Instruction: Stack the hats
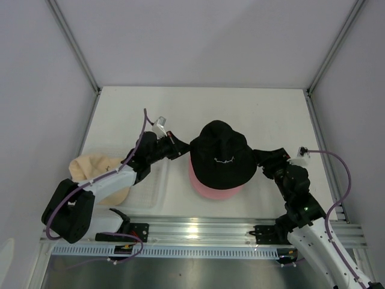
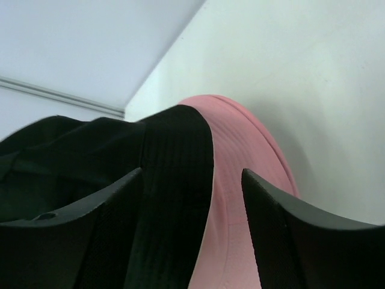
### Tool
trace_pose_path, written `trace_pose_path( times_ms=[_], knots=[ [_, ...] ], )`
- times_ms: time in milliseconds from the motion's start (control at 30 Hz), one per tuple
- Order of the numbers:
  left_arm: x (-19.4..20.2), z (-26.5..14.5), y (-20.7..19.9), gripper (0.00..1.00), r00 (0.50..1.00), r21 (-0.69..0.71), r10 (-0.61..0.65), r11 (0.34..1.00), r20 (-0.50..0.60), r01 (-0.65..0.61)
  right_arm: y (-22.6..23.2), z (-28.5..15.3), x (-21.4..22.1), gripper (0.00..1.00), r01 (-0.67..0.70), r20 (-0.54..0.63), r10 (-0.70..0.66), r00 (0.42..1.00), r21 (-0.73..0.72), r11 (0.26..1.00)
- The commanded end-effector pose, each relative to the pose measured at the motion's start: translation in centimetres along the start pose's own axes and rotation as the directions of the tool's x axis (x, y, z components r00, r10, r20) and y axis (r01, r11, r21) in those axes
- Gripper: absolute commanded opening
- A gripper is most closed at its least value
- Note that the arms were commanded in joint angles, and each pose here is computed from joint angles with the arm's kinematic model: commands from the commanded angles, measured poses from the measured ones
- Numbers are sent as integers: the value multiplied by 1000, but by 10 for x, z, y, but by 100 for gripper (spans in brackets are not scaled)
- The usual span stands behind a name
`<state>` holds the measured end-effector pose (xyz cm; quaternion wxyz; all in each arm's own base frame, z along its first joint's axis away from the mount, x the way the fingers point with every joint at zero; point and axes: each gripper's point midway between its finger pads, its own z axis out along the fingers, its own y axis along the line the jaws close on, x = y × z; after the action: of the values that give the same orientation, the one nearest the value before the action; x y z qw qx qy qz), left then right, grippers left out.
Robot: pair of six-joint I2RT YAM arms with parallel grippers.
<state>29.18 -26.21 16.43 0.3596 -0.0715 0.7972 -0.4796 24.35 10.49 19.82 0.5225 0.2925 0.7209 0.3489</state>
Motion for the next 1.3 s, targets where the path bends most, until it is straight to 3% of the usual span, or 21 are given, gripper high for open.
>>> trace_pose_path(
  times_ms=[0, 67, 300, 467, 567, 600, 667, 700, 733, 967, 1267],
  knots=[
    [-7, 10, 5, 1, 998, 14, 44, 999, 34, -44, 21, 3, -12, 70, -89, 46, 95, 994, -121, 989],
    [-6, 13, 7, 1, 998, 20, 45, 999, 33, -46, 33, 5, -10, 70, -151, 8, 155, 988, -197, 969],
    [-29, 22, -5, 1, 984, 52, 129, 989, 125, -137, 37, 16, 14, 66, -269, -165, 236, 958, -220, 938],
    [-41, 28, -16, 1, 975, 83, 159, 981, 156, -173, 43, 19, 11, 61, -315, -169, 278, 945, -254, 914],
    [-42, 31, -20, 1, 975, 97, 159, 980, 156, -175, 47, 19, 9, 49, -311, -169, 274, 947, -264, 913],
    [-41, 32, -19, 1, 976, 96, 155, 981, 151, -171, 47, 19, 8, 36, -305, -167, 268, 949, -267, 914],
    [-42, 32, -22, 1, 977, 107, 152, 980, 148, -169, 46, 19, 7, 19, -295, -161, 260, 952, -263, 919],
    [-40, 32, -21, 1, 979, 104, 151, 981, 139, -166, 46, 20, 7, 3, -292, -161, 257, 953, -262, 920],
    [-39, 31, -24, 1, 980, 113, 149, 980, 132, -165, 46, 19, 7, 0, -288, -161, 252, 954, -263, 921],
    [-44, 15, -47, 1, 984, 111, 155, 980, 86, -164, 60, 14, -2, 0, -254, -146, 219, 965, -298, 920],
    [-57, -22, -71, 1, 966, 95, 214, 969, 143, -228, 77, 1, -25, 0, -149, -50, 140, 989, -344, 927]
  ],
)
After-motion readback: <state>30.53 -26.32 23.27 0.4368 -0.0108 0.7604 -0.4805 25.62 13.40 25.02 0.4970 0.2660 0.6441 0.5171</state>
